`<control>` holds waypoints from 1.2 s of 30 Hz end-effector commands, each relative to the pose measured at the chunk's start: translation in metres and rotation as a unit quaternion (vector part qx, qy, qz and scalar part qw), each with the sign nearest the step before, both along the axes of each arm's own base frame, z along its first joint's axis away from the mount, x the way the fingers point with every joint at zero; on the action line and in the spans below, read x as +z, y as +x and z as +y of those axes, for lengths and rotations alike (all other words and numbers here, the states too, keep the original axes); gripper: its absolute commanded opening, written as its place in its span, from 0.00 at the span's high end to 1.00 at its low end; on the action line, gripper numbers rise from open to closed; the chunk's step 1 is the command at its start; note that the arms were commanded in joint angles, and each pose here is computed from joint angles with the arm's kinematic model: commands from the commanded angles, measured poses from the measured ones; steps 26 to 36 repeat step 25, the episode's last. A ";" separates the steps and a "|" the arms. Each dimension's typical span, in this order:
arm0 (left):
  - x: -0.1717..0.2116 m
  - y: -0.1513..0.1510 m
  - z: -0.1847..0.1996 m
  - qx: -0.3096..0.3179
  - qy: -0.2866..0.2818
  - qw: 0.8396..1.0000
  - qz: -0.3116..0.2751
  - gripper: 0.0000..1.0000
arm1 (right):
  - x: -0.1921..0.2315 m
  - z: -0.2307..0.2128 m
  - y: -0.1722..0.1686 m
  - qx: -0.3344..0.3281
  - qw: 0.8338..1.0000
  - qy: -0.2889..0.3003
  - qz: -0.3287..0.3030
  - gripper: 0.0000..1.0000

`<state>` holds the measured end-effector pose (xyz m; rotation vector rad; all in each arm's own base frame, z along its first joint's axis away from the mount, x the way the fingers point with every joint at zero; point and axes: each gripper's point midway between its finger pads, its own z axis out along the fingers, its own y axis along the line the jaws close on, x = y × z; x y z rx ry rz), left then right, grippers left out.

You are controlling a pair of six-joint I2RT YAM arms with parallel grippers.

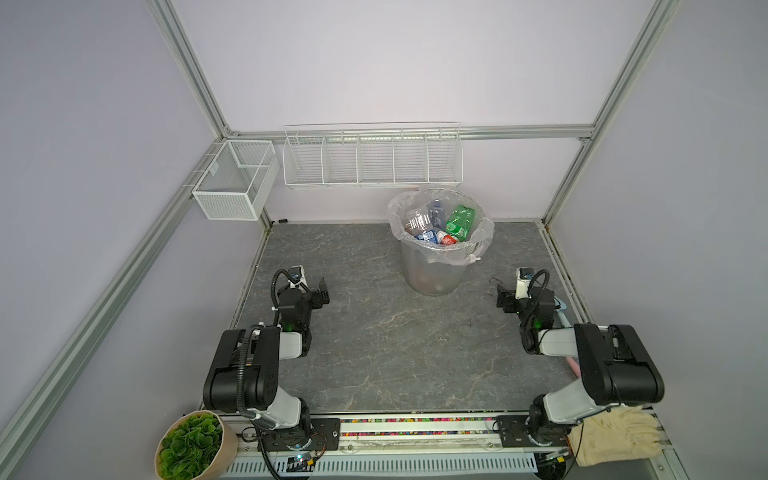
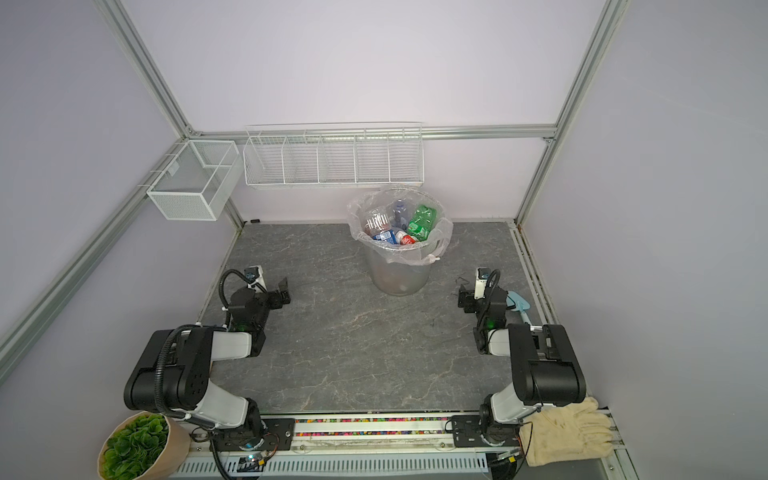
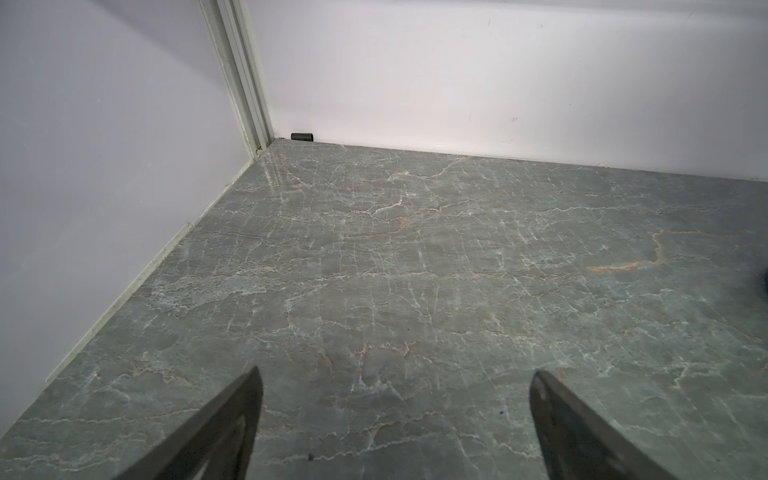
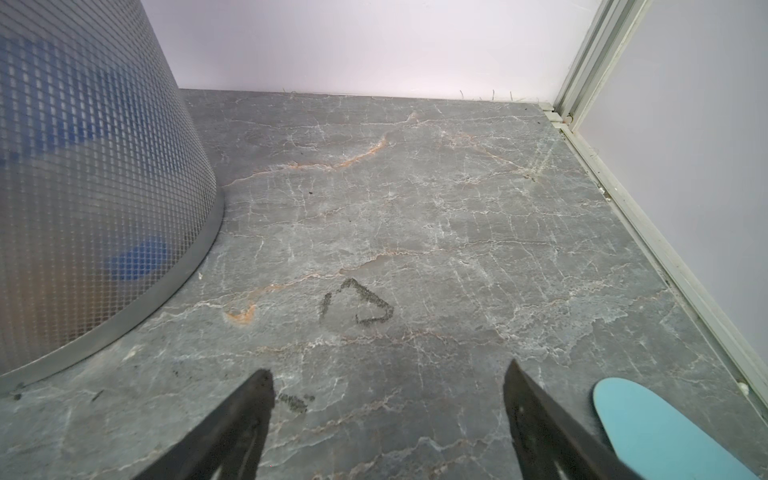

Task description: Throw the plastic bottles in the bin

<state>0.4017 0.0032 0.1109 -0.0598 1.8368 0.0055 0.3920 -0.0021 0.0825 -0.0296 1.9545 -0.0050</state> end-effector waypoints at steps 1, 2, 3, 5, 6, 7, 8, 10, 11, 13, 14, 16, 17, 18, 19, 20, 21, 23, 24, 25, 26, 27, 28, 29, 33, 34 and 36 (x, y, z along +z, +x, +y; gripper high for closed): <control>0.005 0.004 0.000 -0.004 -0.001 1.000 -0.006 0.01 | 0.011 0.001 0.004 -0.001 1.000 -0.003 -0.014 0.11; 0.004 0.003 0.000 -0.004 0.000 1.000 -0.006 0.01 | 0.011 0.000 0.004 -0.002 1.000 -0.004 -0.014 0.11; 0.004 0.003 0.000 -0.004 -0.001 1.000 -0.006 0.01 | 0.011 0.000 0.004 -0.001 1.000 -0.003 -0.014 0.11; 0.005 0.004 0.000 -0.004 -0.001 1.000 -0.007 0.01 | 0.010 0.000 0.003 -0.002 1.000 -0.003 -0.014 0.11; 0.005 0.003 0.000 -0.003 0.000 1.000 -0.006 0.01 | 0.011 0.000 0.004 -0.002 1.000 -0.004 -0.014 0.11; 0.005 0.004 0.000 -0.004 -0.001 1.000 -0.007 0.01 | 0.011 0.000 0.004 -0.002 1.000 -0.003 -0.015 0.11; 0.004 0.003 0.000 -0.004 -0.001 1.000 -0.006 0.01 | 0.011 0.000 0.004 -0.002 1.000 -0.003 -0.014 0.11; 0.005 0.003 0.000 -0.004 -0.001 1.000 -0.006 0.01 | 0.010 0.000 0.003 -0.001 1.000 -0.003 -0.013 0.11; 0.005 0.004 0.000 -0.004 -0.001 1.000 -0.007 0.01 | 0.010 0.000 0.003 -0.002 1.000 -0.003 -0.014 0.11; 0.004 0.003 0.000 -0.004 -0.001 1.000 -0.006 0.01 | 0.010 0.001 0.003 -0.001 1.000 -0.003 -0.014 0.11; 0.004 0.004 -0.001 -0.004 -0.001 1.000 -0.005 0.01 | 0.010 0.000 0.003 -0.002 1.000 -0.004 -0.014 0.11; 0.004 0.004 0.000 -0.003 -0.002 1.000 -0.004 0.01 | 0.010 0.001 0.003 -0.002 1.000 -0.004 -0.013 0.11; 0.004 0.004 0.000 -0.001 -0.003 1.000 -0.004 0.01 | 0.010 0.000 0.003 -0.002 1.000 -0.004 -0.013 0.11; 0.004 0.004 0.001 0.000 -0.003 1.000 -0.005 0.01 | 0.011 0.000 0.004 -0.002 1.000 -0.004 -0.014 0.11; 0.004 0.004 0.001 0.000 -0.003 1.000 -0.005 0.01 | 0.010 0.001 0.004 -0.001 1.000 -0.006 -0.013 0.11; 0.004 0.004 0.001 0.001 -0.002 1.000 -0.004 0.01 | 0.009 0.001 0.004 -0.004 1.000 -0.009 -0.012 0.11; 0.004 0.004 0.001 0.002 -0.003 1.000 -0.005 0.01 | 0.009 0.001 0.004 -0.004 1.000 -0.009 -0.012 0.11; 0.004 0.004 0.001 0.001 -0.002 1.000 -0.005 0.01 | 0.010 0.001 0.004 -0.004 1.000 -0.009 -0.013 0.11; 0.004 0.004 0.001 0.002 -0.003 1.000 -0.005 0.01 | 0.010 0.001 0.004 -0.004 1.000 -0.009 -0.013 0.11; 0.003 0.003 0.001 0.001 -0.001 1.000 -0.003 0.01 | 0.011 0.001 0.004 -0.004 1.000 -0.008 -0.014 0.11; 0.003 0.003 0.001 0.001 -0.001 1.000 -0.003 0.01 | 0.011 0.001 0.004 -0.004 1.000 -0.008 -0.014 0.11; 0.003 0.003 0.001 0.001 -0.001 1.000 -0.003 0.01 | 0.011 0.001 0.004 -0.004 1.000 -0.008 -0.014 0.11; 0.003 0.003 0.001 0.001 -0.001 1.000 -0.003 0.01 | 0.011 0.001 0.004 -0.004 1.000 -0.008 -0.014 0.11; 0.003 0.003 0.001 0.001 -0.001 1.000 -0.003 0.01 | 0.011 0.001 0.004 -0.004 1.000 -0.008 -0.014 0.11; 0.003 0.003 0.001 0.001 -0.001 1.000 -0.003 0.01 | 0.011 0.001 0.004 -0.004 1.000 -0.008 -0.014 0.11; 0.003 0.003 0.001 0.001 -0.001 1.000 -0.003 0.01 | 0.011 0.001 0.004 -0.004 1.000 -0.008 -0.014 0.11; 0.003 0.003 0.001 0.001 -0.001 1.000 -0.003 0.01 | 0.011 0.001 0.004 -0.004 1.000 -0.008 -0.014 0.11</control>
